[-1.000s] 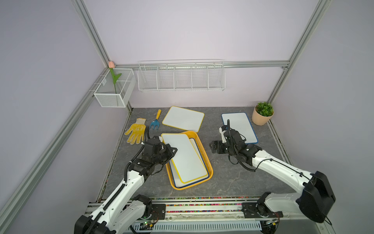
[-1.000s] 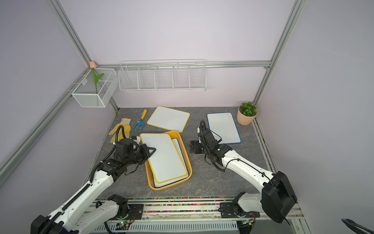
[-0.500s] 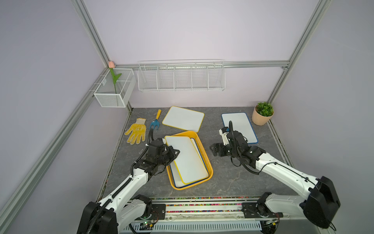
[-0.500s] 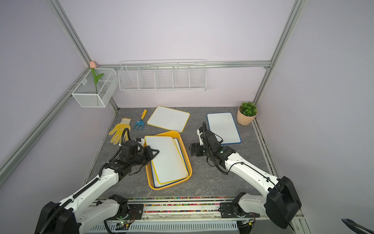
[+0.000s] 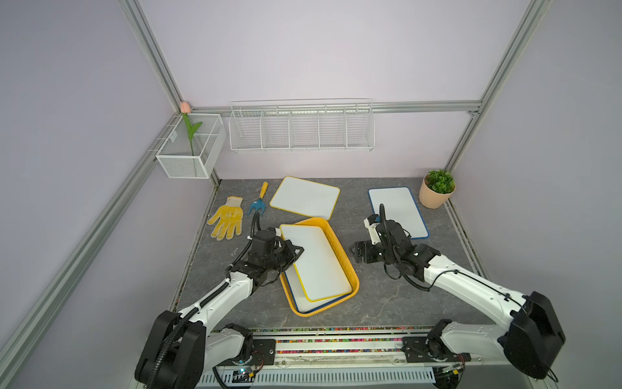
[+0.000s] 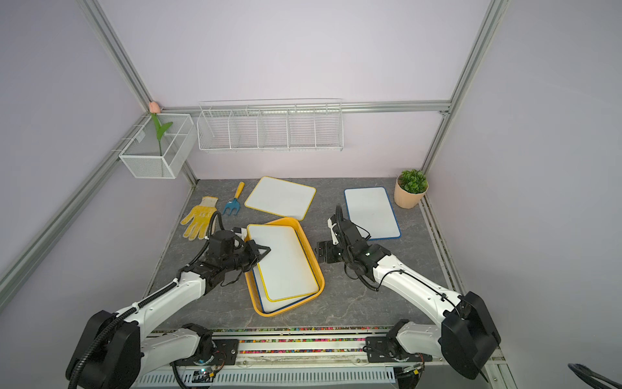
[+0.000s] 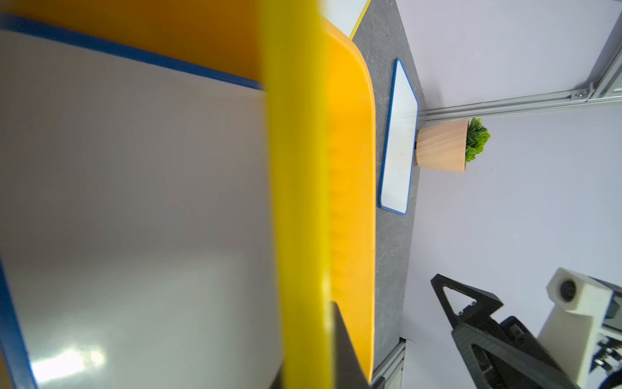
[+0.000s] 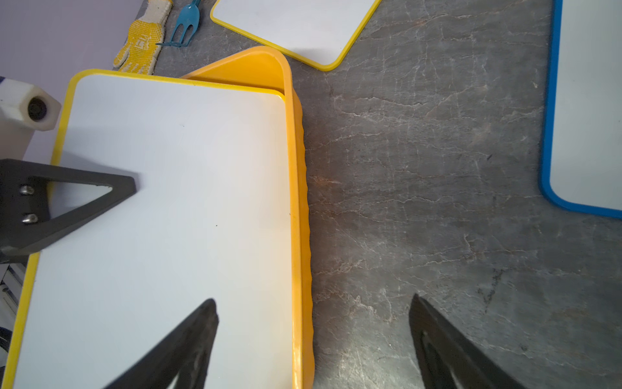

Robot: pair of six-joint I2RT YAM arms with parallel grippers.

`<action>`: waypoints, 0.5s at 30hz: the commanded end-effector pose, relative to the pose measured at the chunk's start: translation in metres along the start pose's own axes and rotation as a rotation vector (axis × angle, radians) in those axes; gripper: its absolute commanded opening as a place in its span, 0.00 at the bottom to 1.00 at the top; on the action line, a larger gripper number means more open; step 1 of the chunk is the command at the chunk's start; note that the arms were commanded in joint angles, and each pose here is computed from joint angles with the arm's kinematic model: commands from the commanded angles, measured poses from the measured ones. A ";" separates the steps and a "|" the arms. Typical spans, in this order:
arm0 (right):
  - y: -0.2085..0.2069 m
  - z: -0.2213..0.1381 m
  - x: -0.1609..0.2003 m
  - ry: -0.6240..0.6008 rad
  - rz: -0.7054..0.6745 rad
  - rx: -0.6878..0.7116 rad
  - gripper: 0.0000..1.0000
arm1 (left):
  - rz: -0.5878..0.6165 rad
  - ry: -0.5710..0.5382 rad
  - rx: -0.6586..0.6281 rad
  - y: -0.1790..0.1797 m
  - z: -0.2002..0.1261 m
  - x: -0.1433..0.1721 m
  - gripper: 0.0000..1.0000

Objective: Put the whiteboard into the storage box
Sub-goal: Place the whiteboard in the storage box.

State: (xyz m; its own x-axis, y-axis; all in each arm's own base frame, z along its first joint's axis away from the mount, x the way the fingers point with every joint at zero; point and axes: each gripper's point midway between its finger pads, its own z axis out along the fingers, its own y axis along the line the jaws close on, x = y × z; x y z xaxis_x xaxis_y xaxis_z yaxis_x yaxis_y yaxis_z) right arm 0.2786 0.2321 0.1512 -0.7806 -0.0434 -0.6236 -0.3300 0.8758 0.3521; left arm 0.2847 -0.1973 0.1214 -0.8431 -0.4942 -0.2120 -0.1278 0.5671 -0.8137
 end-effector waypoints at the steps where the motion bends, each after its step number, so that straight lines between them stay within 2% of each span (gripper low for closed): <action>1: -0.004 0.006 0.007 0.018 0.003 0.000 0.91 | 0.032 -0.023 0.014 -0.007 0.001 -0.006 0.15; 4: -0.004 0.006 0.007 0.020 0.003 0.001 0.91 | 0.032 -0.027 -0.012 -0.005 -0.001 -0.007 0.20; 15: -0.008 0.013 0.013 0.039 0.004 0.017 0.89 | 0.019 -0.050 -0.141 0.005 -0.022 -0.009 0.64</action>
State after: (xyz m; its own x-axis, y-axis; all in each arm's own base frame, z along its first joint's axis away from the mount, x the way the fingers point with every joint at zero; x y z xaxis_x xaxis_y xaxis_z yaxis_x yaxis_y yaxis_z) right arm 0.2776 0.2321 0.1395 -0.7968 -0.0561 -0.6016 -0.3226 0.8814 0.3451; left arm 0.2770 -0.1798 0.1112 -0.8351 -0.5082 -0.2106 -0.2072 0.6452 -0.7354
